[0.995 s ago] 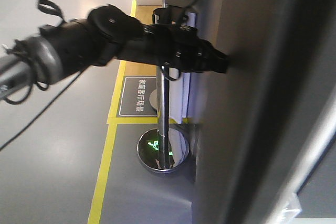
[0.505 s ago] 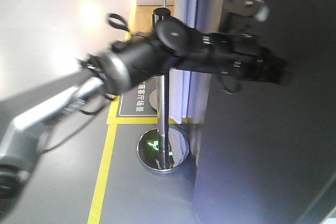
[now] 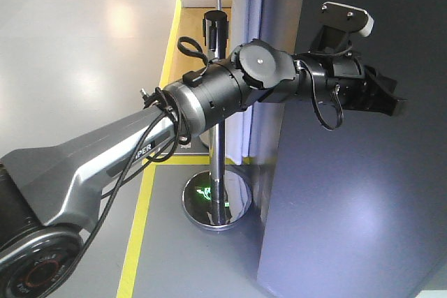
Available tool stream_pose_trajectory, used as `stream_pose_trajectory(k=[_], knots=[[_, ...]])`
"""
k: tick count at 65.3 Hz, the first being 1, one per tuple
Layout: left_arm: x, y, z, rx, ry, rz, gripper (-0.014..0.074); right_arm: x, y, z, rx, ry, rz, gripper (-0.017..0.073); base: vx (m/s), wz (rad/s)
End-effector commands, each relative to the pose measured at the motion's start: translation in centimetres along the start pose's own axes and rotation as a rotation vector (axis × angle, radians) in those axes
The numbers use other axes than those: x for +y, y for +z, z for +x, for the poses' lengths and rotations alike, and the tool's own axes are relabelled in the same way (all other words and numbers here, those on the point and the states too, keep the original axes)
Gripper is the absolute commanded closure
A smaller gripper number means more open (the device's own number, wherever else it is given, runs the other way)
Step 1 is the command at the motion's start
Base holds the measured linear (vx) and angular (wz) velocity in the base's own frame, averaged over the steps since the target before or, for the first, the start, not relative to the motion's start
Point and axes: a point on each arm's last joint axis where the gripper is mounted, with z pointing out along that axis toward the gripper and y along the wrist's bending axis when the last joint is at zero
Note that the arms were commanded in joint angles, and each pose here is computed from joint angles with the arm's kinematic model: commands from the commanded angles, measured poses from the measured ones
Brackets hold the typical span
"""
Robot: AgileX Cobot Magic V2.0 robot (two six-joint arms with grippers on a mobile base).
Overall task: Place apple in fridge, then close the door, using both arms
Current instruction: 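Push the refrigerator door closed with the left gripper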
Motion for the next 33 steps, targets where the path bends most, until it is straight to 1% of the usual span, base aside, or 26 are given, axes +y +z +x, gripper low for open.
stream_pose_trajectory(k=[1,21,24,31,32,33], knots=[[-2.2,-2.7,-4.3,-0.131,0.015,0.017,0.0599,0.0,-0.2,-1.1,-0.066,-0.001,0.006,0.0074,0.00,0.00],[-2.4,-2.6,-4.1,-0.107,0.020,0.037,0.0599,0.0,-0.2,-1.1,-0.066,-0.001,0.006,0.0074,0.00,0.00],[-2.5,-2.8,-4.1,-0.091,0.039,0.041,0.0599,0.0,-0.2,-1.1,-0.066,-0.001,0.006,0.0074,0.00,0.00],[-2.9,-3.6,-4.2,-0.020,0.111,0.036,0.0599,0.0,-0.2,-1.1,-0.066,-0.001,0.006,0.0074,0.00,0.00],[-3.0,-3.7,-4.2,-0.003,0.118,0.038,0.0599,0.0,-0.2,-1.1,-0.066,-0.001,0.006,0.0074,0.00,0.00],[-3.1,-3.9,-4.2,0.012,0.114,0.036,0.0599,0.0,-0.2,-1.1,-0.066,-0.001,0.006,0.0074,0.00,0.00]])
